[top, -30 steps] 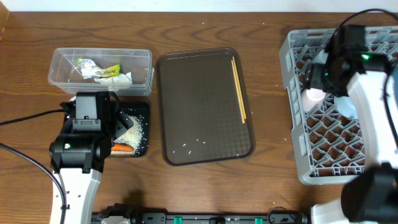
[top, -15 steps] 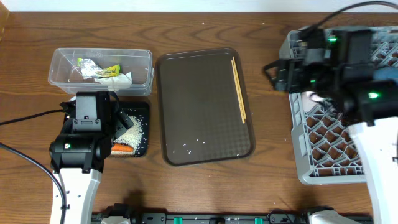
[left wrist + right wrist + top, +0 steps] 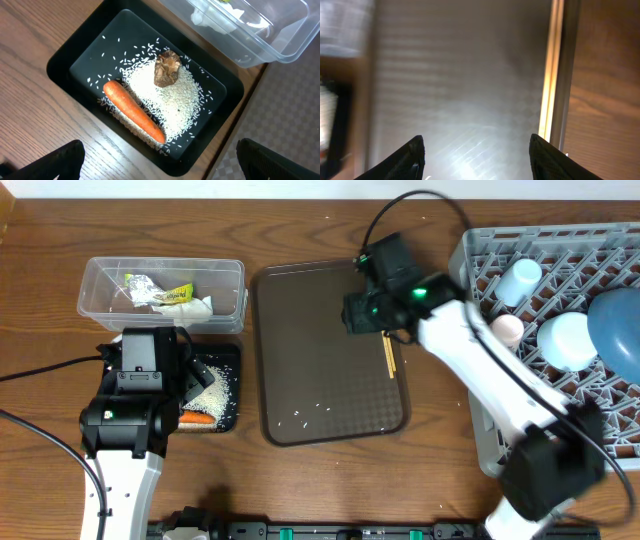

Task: Sort waste into correct bins and load items into the dishwasher rack
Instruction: 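Move the right gripper back over the wooden chopsticks on the tray, then lower the right gripper and grasp the wooden chopsticks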

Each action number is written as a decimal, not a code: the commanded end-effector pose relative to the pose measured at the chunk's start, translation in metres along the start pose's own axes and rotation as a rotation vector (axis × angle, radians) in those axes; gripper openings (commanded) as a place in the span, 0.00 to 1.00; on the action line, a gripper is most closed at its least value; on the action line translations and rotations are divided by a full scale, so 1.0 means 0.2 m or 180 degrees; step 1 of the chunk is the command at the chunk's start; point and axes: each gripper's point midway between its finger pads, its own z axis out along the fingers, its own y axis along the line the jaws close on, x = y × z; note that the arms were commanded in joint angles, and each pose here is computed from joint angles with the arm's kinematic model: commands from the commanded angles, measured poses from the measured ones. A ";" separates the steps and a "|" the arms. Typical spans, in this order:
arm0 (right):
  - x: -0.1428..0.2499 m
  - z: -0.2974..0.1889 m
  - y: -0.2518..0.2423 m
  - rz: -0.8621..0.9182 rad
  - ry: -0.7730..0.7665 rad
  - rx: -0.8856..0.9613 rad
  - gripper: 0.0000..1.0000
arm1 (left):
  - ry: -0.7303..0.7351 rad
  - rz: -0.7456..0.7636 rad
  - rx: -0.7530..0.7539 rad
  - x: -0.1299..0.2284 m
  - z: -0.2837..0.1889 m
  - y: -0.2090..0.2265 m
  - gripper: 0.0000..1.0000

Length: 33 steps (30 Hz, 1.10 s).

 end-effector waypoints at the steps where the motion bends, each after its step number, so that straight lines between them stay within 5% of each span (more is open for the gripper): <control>1: 0.03 0.18 -0.12 0.0298 0.0084 0.0413 0.60 | 0.0014 0.0030 -0.0015 0.01 0.00 0.00 0.98; 8: 0.14 0.38 -0.16 0.0303 0.0373 0.0503 0.60 | 0.0014 0.0030 -0.0015 0.01 0.00 0.00 0.98; 33: 0.24 0.52 -0.27 0.0359 0.0600 0.0791 0.67 | 0.0015 0.0030 -0.0016 0.01 0.00 0.00 0.98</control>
